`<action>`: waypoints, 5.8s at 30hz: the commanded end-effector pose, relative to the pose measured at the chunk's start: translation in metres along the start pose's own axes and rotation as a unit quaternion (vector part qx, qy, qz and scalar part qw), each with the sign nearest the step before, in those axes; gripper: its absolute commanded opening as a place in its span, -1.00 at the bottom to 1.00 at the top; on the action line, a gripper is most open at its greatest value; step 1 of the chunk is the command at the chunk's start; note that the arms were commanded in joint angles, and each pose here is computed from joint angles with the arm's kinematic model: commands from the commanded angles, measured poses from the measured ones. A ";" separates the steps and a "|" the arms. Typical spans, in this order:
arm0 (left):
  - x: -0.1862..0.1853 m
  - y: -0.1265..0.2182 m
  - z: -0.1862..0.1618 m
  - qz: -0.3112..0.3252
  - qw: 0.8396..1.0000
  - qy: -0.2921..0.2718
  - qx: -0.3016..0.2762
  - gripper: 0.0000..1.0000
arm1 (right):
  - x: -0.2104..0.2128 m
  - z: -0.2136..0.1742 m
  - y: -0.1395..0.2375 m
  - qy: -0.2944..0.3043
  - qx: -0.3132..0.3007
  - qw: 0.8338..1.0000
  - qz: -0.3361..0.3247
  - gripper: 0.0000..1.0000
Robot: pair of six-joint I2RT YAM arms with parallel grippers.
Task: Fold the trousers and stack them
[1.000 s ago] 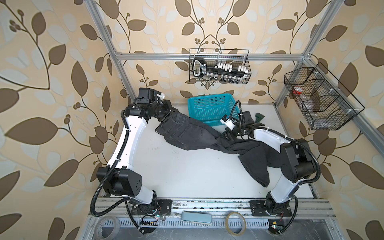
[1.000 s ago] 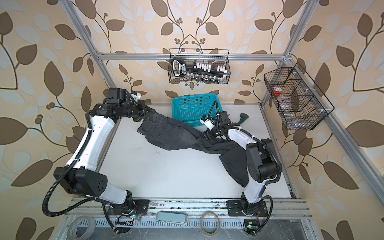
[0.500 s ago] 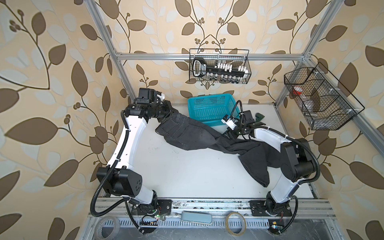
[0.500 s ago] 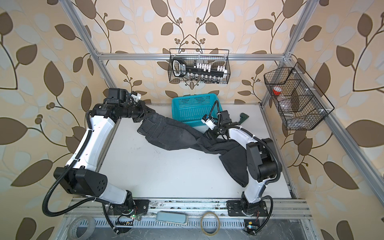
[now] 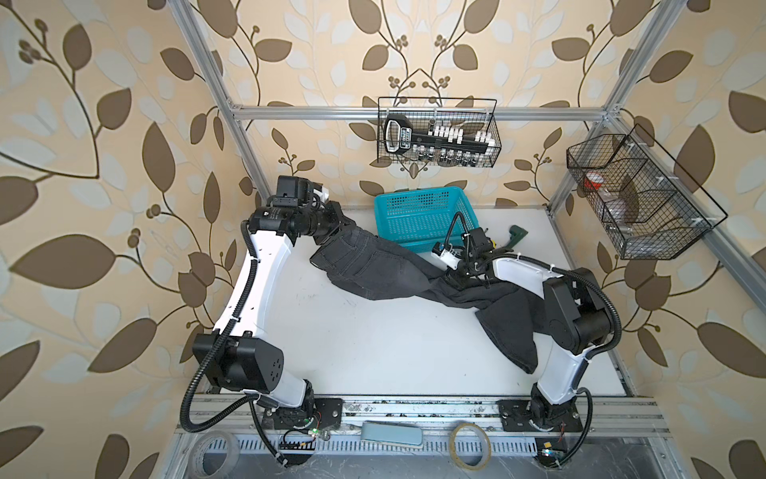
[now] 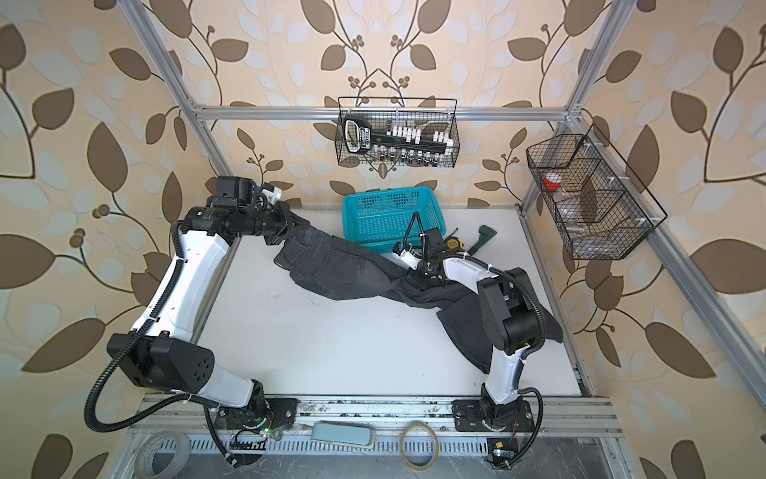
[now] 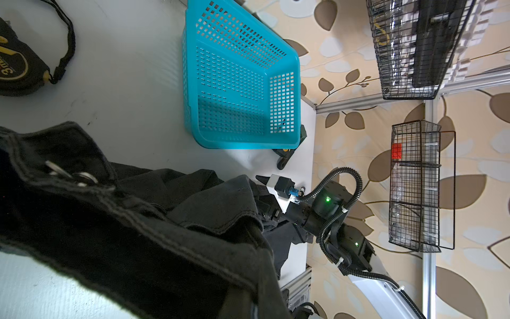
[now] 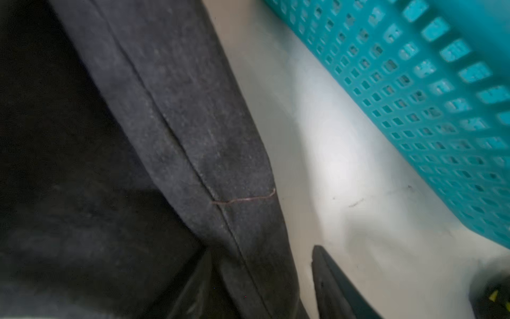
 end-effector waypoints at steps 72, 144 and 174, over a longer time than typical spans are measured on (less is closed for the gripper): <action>0.235 0.138 -0.177 0.579 0.773 0.244 -0.083 -0.10 | 0.261 -0.063 0.135 0.156 -0.006 0.976 0.154 -0.17; 0.105 -0.069 -0.109 0.271 0.954 -0.056 0.116 0.56 | -0.034 -0.222 0.152 -0.695 0.024 0.662 -0.281 -1.00; 0.055 -0.229 -0.258 0.189 0.802 -0.391 0.411 0.37 | 0.006 -0.182 0.209 -0.626 -0.034 0.726 -0.283 -1.00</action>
Point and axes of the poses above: each gripper's point midway between its finger pads, its own y axis back along the fingers, its own x axis along the line the jaws close on, z = x × y, the point moved 1 cm from there along y, back along the fingers, and after that the axes turned 10 degrees about -y, right-handed, at the moved point
